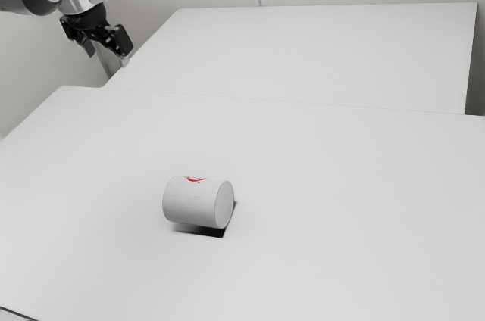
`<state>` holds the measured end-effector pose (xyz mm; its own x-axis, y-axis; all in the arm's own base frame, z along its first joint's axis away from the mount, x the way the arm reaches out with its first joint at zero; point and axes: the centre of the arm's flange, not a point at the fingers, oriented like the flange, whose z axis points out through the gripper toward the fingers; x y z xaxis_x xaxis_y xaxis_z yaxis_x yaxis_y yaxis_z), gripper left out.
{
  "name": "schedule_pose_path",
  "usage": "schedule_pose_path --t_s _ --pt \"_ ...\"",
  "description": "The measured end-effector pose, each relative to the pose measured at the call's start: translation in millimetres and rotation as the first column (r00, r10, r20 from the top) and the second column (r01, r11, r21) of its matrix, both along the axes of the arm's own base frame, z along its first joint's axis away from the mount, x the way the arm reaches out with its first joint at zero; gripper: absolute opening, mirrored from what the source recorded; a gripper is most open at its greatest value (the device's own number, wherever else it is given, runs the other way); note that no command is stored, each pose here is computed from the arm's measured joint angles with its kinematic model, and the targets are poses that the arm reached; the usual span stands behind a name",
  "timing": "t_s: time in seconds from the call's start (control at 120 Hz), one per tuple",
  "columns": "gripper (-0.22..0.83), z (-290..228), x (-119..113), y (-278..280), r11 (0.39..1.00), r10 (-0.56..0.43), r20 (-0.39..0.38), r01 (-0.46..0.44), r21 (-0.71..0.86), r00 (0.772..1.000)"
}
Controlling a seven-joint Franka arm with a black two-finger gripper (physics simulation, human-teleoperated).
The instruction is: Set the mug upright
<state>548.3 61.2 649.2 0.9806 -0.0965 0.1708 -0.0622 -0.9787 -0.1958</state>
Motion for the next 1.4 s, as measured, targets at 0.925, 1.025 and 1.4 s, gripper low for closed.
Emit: schedule_pose_path --t_s 0.925,1.025,1.4 --pt "0.61 -243 -4 72 0.647 0.29 -0.473 -0.535 -0.543 0.832" --pt "0.61 -274 -11 71 0.573 0.281 -0.53 -0.583 -0.576 0.8" --pt "0.62 -340 -32 59 0.323 0.254 -0.649 -0.696 -0.642 0.717"
